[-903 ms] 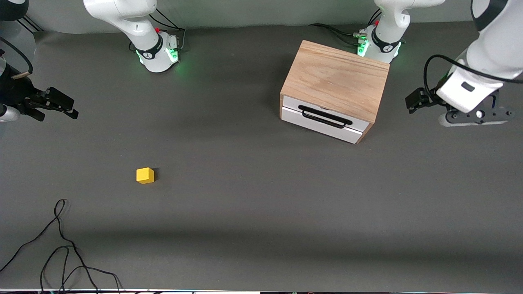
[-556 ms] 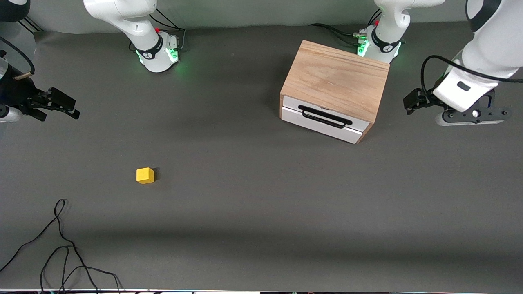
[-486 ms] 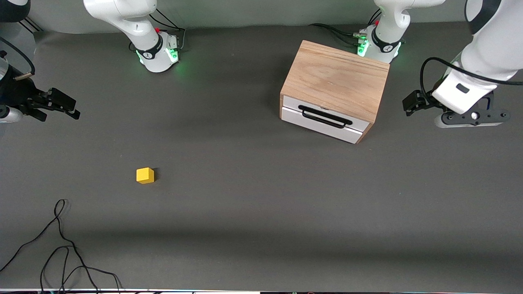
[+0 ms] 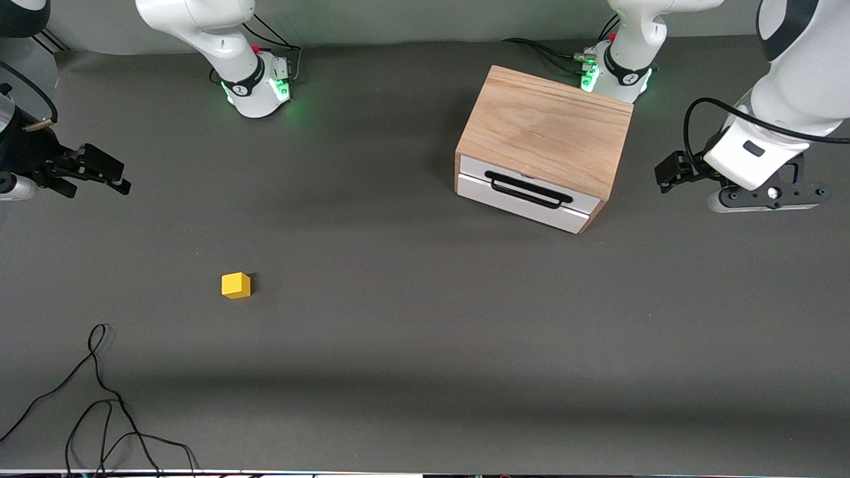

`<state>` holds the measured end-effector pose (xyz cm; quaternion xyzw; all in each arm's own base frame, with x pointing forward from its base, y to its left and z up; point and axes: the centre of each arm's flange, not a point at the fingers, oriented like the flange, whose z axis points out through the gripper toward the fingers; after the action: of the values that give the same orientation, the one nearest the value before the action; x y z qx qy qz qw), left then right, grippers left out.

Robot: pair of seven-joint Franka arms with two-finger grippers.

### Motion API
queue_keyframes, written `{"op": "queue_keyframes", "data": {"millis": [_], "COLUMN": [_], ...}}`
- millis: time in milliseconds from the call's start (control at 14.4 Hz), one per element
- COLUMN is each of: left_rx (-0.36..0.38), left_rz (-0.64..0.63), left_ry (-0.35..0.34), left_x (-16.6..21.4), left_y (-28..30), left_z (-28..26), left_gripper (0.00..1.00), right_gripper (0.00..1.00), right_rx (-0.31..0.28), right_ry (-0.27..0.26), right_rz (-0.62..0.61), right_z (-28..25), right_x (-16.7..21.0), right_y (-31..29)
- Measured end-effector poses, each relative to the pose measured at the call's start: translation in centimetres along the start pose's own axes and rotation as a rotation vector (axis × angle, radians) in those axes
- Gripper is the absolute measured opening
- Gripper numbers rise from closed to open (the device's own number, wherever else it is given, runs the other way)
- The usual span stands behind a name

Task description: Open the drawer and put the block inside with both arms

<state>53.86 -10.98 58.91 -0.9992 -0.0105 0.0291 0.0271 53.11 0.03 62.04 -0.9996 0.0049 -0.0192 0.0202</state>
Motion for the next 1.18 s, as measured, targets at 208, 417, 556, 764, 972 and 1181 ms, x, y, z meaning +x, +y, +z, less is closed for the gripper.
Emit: {"op": "queue_keyframes", "data": {"millis": [208, 417, 556, 764, 972, 1181], "left_rx": [0.000, 0.000, 0.000, -0.006, -0.010, -0.011], "left_rz": [0.000, 0.001, 0.003, 0.009, 0.013, 0.008], "left_ry": [-0.002, -0.003, -0.003, 0.004, 0.008, 0.007], "left_x": [0.1, 0.1, 0.1, 0.2, 0.2, 0.3], "left_y": [0.0, 0.1, 0.1, 0.6, 0.8, 0.6], "left_z": [0.1, 0.1, 0.1, 0.1, 0.0, 0.1], "left_gripper": [1.00, 1.00, 1.00, 1.00, 1.00, 1.00], "right_gripper": [1.00, 1.00, 1.00, 1.00, 1.00, 1.00], "right_rx": [0.000, -0.001, -0.002, -0.002, -0.004, -0.005], "right_ry": [-0.005, -0.013, -0.019, -0.029, -0.044, -0.052], "right_rz": [0.000, 0.001, 0.003, 0.007, 0.008, 0.009], "right_z": [0.3, 0.7, 1.0, 1.6, 2.5, 3.3], "right_x": [0.1, 0.3, 0.5, 0.8, 1.2, 1.6], "right_y": [0.0, 0.0, 0.1, 0.3, 0.4, 0.4]}}
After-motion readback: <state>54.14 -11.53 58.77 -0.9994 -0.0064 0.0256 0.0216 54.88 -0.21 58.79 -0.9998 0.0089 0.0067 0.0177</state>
